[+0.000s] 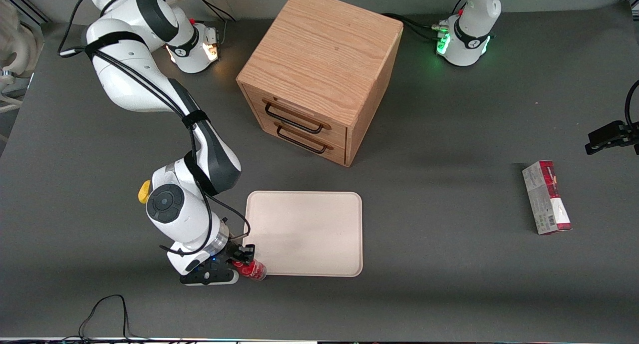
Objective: Place coke bottle on tray
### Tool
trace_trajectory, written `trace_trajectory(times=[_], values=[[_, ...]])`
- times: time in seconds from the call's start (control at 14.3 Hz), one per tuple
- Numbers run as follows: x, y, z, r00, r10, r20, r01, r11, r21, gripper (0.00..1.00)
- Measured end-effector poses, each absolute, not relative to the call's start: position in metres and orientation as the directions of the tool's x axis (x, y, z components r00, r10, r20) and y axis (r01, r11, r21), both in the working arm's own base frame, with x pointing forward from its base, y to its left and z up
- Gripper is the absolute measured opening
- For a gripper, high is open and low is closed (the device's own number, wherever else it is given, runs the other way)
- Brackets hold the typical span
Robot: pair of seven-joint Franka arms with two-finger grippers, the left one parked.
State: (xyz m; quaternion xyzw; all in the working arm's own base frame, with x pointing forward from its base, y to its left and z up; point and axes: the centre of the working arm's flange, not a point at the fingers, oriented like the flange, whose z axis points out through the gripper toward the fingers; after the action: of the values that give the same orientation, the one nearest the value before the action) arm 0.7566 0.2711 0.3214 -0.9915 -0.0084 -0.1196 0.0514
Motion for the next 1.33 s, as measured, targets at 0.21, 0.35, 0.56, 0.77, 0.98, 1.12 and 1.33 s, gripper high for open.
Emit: trace_trajectory(times=[0.21,0.35,0.56,0.77,0.98,1.12,1.33], values=[[0.754,0.271,0.321,0.977,0.008,0.214,0.028,-0.995,-0.091,0.34],[0.751,0.272,0.321,0.982,0.012,0.189,0.028,-0.996,-0.083,0.34],[0.746,0.275,0.318,0.989,0.02,0.147,0.031,-0.997,-0.073,0.34],[0.744,0.278,0.318,0.99,0.023,0.141,0.035,-0.996,-0.076,0.34],[0.745,0.277,0.32,0.987,0.036,0.158,0.045,-0.997,-0.057,0.67],[0.747,0.278,0.328,0.983,0.038,0.178,0.049,-0.997,-0.058,0.84],[0.748,0.277,0.359,0.974,0.036,0.224,0.051,-0.997,-0.063,1.0]])
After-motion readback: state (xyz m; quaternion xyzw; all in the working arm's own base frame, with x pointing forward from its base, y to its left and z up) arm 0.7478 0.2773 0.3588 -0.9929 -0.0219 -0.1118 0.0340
